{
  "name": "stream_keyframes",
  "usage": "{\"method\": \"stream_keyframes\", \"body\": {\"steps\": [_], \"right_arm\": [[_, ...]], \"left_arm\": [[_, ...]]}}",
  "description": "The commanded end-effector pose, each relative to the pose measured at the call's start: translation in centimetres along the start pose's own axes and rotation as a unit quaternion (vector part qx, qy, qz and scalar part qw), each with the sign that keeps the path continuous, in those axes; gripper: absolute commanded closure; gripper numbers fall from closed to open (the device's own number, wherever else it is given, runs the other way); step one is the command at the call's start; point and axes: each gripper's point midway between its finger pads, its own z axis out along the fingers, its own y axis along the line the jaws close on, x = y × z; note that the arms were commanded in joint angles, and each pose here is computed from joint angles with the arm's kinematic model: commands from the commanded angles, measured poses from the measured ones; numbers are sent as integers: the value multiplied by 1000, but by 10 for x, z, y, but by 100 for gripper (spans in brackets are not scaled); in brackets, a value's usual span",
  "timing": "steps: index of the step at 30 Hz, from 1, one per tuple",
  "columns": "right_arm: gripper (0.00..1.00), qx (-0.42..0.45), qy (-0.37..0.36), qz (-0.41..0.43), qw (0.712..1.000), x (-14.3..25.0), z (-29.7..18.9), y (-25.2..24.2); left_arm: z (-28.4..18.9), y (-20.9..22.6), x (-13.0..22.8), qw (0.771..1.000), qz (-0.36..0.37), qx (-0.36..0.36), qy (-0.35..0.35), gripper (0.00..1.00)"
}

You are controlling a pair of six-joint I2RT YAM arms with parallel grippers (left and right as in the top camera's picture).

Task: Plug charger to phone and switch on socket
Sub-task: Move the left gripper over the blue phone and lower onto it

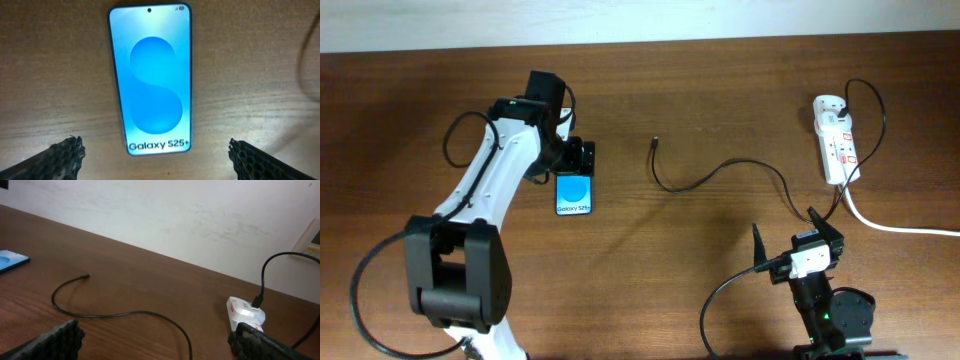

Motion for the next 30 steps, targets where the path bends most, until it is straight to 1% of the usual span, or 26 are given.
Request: {"method": "stream_keyframes", "body": {"steps": [1, 4, 20, 24, 27, 30], "right_arm": [[1, -9, -2, 4, 1000, 1, 0, 4], [2, -9, -2, 4, 1000, 1, 0, 4], [2, -9, -2, 4, 1000, 1, 0, 4], [2, -9, -2, 4, 1000, 1, 0, 4], [2, -9, -2, 4, 1000, 1, 0, 4], [2, -9, -2, 4, 1000, 1, 0, 4]], "left_arm": [[14, 1, -6, 1000, -9, -6, 3, 1], [23, 1, -7, 1000, -9, -7, 8, 1], [35, 1, -11, 1000, -9, -6, 7, 1], [50, 1, -14, 999, -39, -7, 11, 0], [46, 2, -23, 998, -53, -14, 11, 0], [49, 6, -22, 996, -71, -30, 36, 1]]}}
